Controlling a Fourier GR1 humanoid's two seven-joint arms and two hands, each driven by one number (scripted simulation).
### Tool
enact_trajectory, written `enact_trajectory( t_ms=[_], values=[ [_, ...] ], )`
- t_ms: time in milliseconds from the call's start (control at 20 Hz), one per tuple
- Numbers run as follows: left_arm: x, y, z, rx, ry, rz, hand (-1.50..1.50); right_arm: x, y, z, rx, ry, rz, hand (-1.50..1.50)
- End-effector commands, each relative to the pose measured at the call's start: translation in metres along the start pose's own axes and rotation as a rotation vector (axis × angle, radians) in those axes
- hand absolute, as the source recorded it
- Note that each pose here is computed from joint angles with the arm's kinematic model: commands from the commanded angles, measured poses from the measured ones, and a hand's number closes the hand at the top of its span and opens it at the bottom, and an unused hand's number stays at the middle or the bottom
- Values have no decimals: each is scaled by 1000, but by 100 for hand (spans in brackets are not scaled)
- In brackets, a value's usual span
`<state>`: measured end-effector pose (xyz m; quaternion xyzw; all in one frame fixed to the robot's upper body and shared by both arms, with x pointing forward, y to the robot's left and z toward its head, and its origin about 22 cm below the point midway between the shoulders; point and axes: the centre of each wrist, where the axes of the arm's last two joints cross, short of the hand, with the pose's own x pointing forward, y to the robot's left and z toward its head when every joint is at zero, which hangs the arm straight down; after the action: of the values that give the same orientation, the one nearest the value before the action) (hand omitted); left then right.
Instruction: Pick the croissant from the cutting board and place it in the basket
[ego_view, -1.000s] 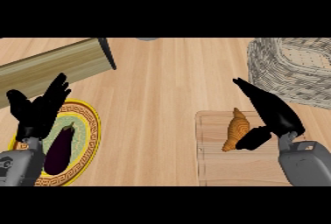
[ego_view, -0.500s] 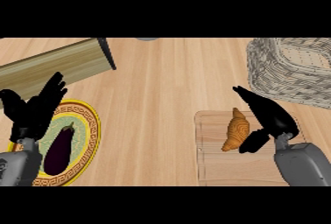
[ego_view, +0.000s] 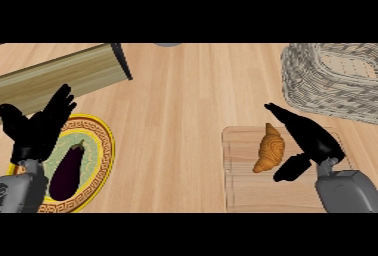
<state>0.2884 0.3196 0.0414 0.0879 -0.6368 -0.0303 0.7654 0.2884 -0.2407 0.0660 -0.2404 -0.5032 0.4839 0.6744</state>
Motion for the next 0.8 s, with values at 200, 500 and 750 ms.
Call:
enact_trajectory(
  t_ms=[200, 500, 750],
  values=[
    [-1, 5, -9, 1, 8, -13, 0, -5, 7, 5, 32, -35, 29, -150],
    [-10, -9, -12, -6, 11, -1, 0, -4, 35, 5, 20, 26, 94, -150],
    [-6, -13, -6, -15, 5, 5, 0, -2, 42, -13, 14, 41, 110, -150]
  ],
)
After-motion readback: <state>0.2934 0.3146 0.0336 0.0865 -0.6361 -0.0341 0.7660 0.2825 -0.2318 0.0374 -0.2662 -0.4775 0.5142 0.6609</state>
